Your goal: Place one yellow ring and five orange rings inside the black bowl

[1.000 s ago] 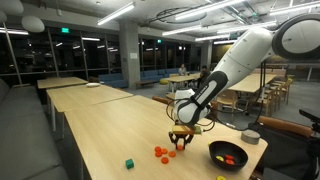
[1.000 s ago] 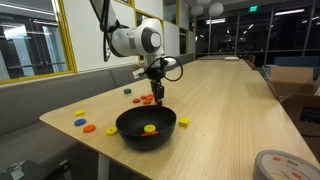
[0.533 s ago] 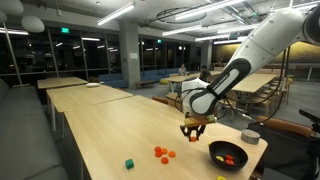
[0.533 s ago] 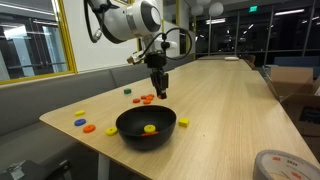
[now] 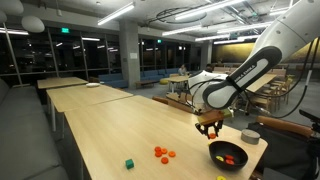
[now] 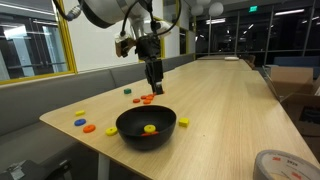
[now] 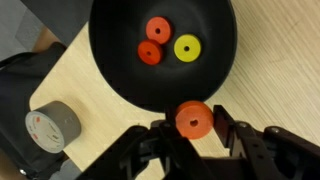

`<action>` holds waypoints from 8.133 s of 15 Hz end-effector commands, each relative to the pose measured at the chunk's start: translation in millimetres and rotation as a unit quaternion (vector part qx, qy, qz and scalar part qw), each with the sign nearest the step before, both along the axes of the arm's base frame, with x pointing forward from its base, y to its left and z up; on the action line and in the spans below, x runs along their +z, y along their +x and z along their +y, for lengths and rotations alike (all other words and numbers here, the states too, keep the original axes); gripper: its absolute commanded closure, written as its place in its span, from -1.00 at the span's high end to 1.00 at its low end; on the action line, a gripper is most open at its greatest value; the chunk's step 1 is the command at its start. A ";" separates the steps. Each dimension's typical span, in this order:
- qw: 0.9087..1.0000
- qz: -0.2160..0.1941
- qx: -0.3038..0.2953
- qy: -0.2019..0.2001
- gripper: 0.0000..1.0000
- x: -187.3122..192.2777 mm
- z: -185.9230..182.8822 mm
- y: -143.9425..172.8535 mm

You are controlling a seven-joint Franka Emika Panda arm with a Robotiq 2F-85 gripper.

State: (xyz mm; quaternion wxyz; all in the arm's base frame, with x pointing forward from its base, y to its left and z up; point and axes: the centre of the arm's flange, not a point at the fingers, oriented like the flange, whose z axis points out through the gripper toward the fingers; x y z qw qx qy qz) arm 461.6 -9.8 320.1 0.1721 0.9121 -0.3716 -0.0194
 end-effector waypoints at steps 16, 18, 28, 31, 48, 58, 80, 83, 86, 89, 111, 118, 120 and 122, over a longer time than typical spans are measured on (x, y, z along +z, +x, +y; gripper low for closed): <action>0.989 -0.039 0.128 0.063 1.00 -1.5 23.7 -2.4; 0.980 -0.060 0.171 0.076 1.00 -2.4 43.7 12.7; 0.900 -0.101 0.394 0.156 1.00 -40.3 91.7 61.9; 0.885 -0.097 0.415 0.188 1.00 -53.4 91.6 72.2; 0.896 -0.056 0.413 0.155 1.00 -90.6 86.5 114.1; 0.897 -0.047 0.413 0.149 1.00 -95.0 95.5 120.4; 0.965 -0.004 0.262 0.000 -0.66 -22.4 49.9 63.3; 0.979 0.031 0.199 -0.038 -0.66 -11.5 33.6 33.3; 0.985 0.072 0.151 -0.049 -0.66 -10.5 21.3 2.3; 0.983 0.111 0.140 -0.039 -0.66 -14.3 13.1 -19.4; 0.914 -0.058 0.384 0.115 1.00 -26.8 146.4 43.5; 0.905 -0.069 0.397 0.135 1.00 -57.0 167.9 76.0; 0.904 -0.065 0.400 0.139 1.00 -64.0 172.8 84.4; 0.902 -0.063 0.402 0.144 1.00 -69.5 177.4 91.6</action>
